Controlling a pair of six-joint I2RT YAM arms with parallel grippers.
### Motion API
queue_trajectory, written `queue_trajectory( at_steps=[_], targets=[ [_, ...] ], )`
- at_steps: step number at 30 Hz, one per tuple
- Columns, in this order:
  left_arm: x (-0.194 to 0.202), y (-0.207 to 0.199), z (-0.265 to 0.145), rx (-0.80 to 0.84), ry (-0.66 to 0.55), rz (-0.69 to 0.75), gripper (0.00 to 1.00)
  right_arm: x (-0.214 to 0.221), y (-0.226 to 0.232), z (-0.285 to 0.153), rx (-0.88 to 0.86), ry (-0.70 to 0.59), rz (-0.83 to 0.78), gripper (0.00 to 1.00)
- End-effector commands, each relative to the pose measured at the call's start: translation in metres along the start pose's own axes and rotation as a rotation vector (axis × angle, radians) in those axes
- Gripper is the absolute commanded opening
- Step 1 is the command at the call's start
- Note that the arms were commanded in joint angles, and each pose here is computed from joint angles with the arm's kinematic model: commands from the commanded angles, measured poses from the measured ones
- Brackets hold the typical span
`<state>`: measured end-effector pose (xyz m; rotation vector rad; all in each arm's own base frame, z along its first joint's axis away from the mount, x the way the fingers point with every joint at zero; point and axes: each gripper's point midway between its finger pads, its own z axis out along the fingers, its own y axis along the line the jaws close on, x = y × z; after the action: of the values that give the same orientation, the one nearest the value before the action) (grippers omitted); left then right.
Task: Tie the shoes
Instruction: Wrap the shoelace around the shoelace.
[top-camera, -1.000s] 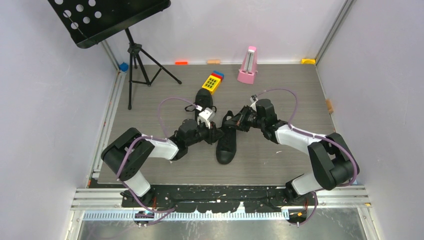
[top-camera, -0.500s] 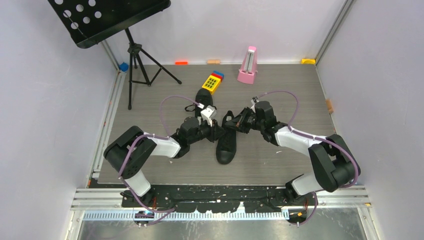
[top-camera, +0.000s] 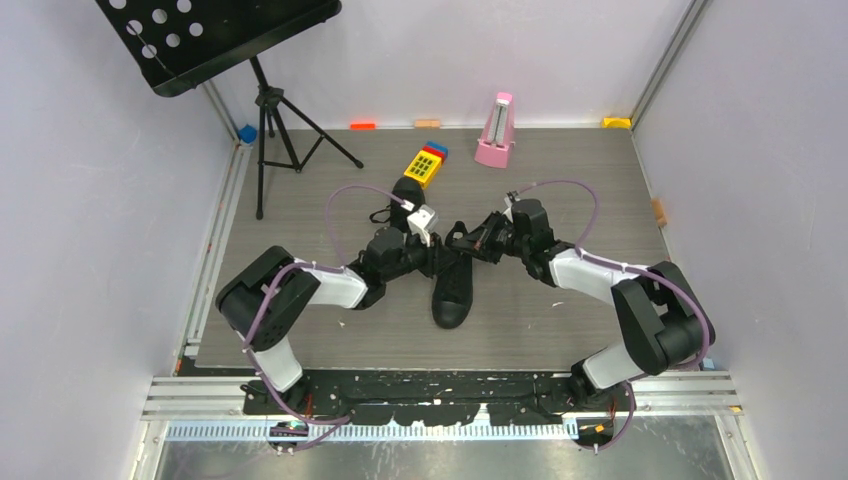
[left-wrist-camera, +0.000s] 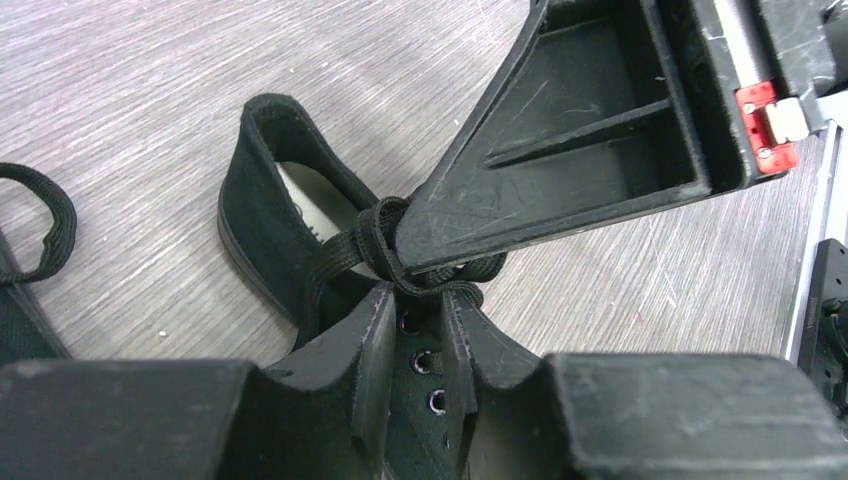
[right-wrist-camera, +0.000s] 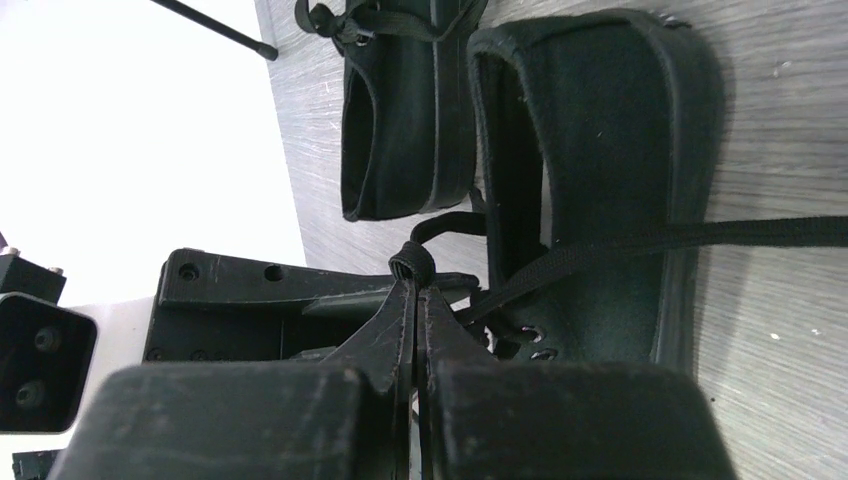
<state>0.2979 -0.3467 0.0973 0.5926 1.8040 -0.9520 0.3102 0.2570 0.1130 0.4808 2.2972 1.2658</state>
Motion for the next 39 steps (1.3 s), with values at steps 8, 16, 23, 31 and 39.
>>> queue_trajectory(
  at_steps=[8, 16, 23, 31, 39],
  targets=[
    [-0.013, -0.010, 0.016, 0.054, -0.019, 0.029, 0.28, -0.017, 0.020, 0.004, -0.076, -0.019, -0.012, 0.00],
    [-0.011, -0.013, 0.023, 0.077, 0.007, -0.003, 0.24, -0.021, 0.019, 0.005, -0.081, -0.017, 0.000, 0.00],
    [-0.003, -0.006, 0.032, 0.036, 0.046, -0.053, 0.35, -0.021, 0.018, 0.008, -0.089, -0.011, 0.020, 0.00],
    [-0.012, 0.008, 0.037, -0.021, -0.066, -0.056, 0.39, -0.020, 0.019, 0.006, -0.101, -0.011, 0.035, 0.00],
    [-0.025, 0.016, 0.031, -0.035, -0.265, -0.033, 0.45, -0.022, 0.021, 0.005, -0.122, -0.028, 0.083, 0.00]
  ],
)
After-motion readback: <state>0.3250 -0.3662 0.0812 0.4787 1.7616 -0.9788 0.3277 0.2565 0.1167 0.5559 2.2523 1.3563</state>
